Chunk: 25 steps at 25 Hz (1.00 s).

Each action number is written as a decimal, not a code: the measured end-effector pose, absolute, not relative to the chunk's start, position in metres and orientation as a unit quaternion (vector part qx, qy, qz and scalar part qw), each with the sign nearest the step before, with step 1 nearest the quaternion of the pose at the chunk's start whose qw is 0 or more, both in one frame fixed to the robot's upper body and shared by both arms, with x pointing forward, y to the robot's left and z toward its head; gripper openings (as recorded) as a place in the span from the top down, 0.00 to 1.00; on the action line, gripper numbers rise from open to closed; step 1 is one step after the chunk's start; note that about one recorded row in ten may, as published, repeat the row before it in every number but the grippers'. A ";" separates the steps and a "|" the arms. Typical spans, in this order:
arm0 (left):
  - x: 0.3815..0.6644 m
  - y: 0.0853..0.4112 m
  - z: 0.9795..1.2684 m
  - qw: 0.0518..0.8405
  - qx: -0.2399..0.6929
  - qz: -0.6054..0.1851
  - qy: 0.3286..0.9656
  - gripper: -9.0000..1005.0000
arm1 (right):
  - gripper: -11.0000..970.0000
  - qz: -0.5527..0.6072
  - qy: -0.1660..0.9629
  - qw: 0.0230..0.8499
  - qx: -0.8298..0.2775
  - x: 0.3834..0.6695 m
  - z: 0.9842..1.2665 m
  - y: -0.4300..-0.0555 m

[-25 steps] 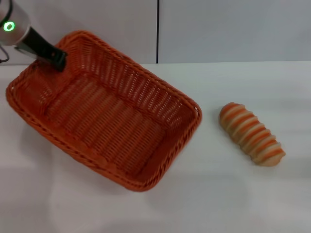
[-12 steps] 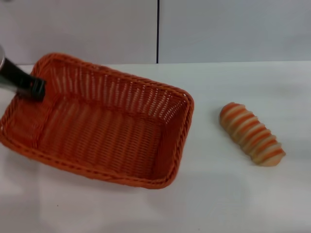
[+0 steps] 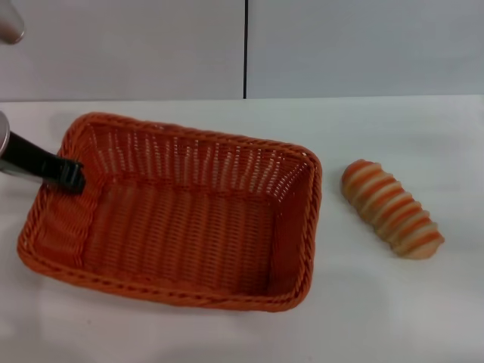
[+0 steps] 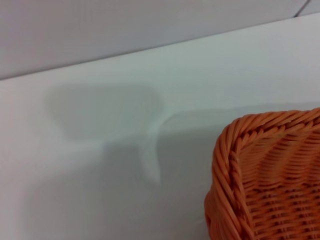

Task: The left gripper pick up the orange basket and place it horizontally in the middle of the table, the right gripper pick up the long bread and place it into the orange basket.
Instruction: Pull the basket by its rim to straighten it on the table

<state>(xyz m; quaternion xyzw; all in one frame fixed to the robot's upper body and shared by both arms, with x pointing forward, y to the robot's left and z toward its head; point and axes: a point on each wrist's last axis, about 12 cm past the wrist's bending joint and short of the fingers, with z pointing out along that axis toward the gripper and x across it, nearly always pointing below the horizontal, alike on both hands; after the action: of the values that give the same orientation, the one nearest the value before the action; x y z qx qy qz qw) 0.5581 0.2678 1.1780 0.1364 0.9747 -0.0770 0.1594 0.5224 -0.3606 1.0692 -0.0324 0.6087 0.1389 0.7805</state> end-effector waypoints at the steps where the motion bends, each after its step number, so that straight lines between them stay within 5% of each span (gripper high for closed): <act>1: 0.553 0.268 1.175 0.155 0.138 -0.079 0.975 0.87 | 0.44 0.140 0.609 0.780 -0.032 0.522 1.069 -0.360; 23: 0.550 0.268 1.165 0.137 0.139 -0.097 0.976 0.86 | 0.43 0.147 0.606 0.781 -0.031 0.527 1.068 -0.348; 25: 0.553 0.272 1.165 0.133 0.127 -0.103 0.977 0.74 | 0.43 0.147 0.606 0.781 -0.032 0.527 1.069 -0.348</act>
<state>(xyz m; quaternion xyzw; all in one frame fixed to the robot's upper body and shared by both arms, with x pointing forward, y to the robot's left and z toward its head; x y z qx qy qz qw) 0.5534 0.2715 1.1647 0.1273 0.9775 -0.1031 0.1333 0.5273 -0.3480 1.0687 -0.0316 0.6058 0.1471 0.7813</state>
